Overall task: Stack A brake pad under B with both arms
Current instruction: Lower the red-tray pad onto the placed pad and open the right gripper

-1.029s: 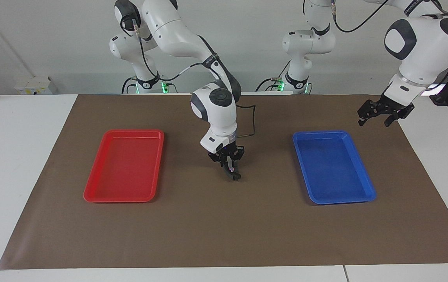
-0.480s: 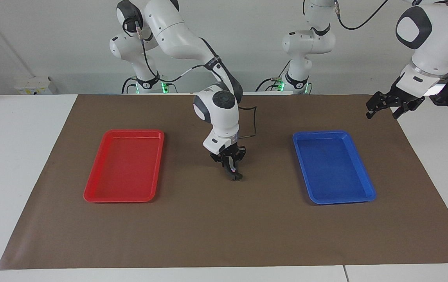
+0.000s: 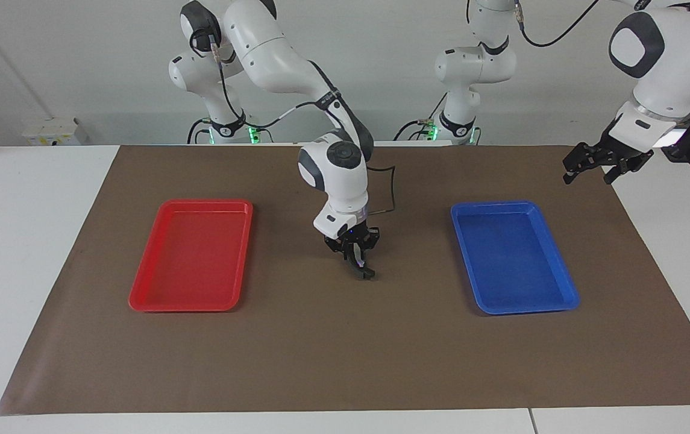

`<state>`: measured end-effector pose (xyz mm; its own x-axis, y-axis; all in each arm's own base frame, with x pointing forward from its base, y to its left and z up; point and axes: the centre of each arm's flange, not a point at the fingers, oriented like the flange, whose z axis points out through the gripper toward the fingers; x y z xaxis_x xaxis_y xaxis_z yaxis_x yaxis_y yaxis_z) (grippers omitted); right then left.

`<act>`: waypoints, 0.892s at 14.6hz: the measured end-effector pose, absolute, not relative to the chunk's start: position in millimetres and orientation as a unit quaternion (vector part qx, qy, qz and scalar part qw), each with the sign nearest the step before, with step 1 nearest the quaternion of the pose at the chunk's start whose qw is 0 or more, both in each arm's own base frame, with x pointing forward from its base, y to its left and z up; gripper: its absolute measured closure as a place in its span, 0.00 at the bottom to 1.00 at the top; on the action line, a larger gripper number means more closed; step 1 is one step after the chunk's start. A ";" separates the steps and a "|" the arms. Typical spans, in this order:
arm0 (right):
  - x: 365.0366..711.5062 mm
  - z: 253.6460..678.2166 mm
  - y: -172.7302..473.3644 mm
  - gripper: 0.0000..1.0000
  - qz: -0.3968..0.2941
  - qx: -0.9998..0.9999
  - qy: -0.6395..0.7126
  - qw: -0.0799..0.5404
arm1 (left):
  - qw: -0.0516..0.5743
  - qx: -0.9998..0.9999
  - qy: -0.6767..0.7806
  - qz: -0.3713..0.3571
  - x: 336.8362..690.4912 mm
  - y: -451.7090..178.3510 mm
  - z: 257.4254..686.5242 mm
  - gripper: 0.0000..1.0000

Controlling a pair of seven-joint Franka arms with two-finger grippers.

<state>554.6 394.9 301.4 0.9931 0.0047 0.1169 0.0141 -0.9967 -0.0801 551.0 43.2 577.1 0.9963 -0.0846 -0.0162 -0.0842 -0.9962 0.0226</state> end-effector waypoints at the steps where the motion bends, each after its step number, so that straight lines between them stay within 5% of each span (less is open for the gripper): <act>1: 554.9 301.2 395.0 0.57 -0.061 -0.997 -0.005 0.042 | 0.011 0.999 -0.042 -0.009 551.0 43.2 577.1 0.01; 4: 554.3 298.3 394.5 0.51 -0.066 -0.997 -0.005 0.046 | 0.011 0.999 -0.042 -0.009 551.0 43.2 577.1 0.01; 9: 556.5 307.0 396.5 0.00 -0.073 -0.996 -0.005 0.050 | 0.011 0.999 -0.042 -0.009 551.0 43.2 577.1 0.01; 13: 580.7 353.2 354.2 0.00 -0.085 -0.995 0.029 0.047 | 0.011 0.999 -0.042 -0.009 551.0 43.2 577.1 0.01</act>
<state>580.7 354.2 353.2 0.9838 -0.0647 0.1673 -0.0488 -0.9940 -0.0977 551.0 43.2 577.1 0.9963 -0.0845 -0.0162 -0.0842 -0.9962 0.0226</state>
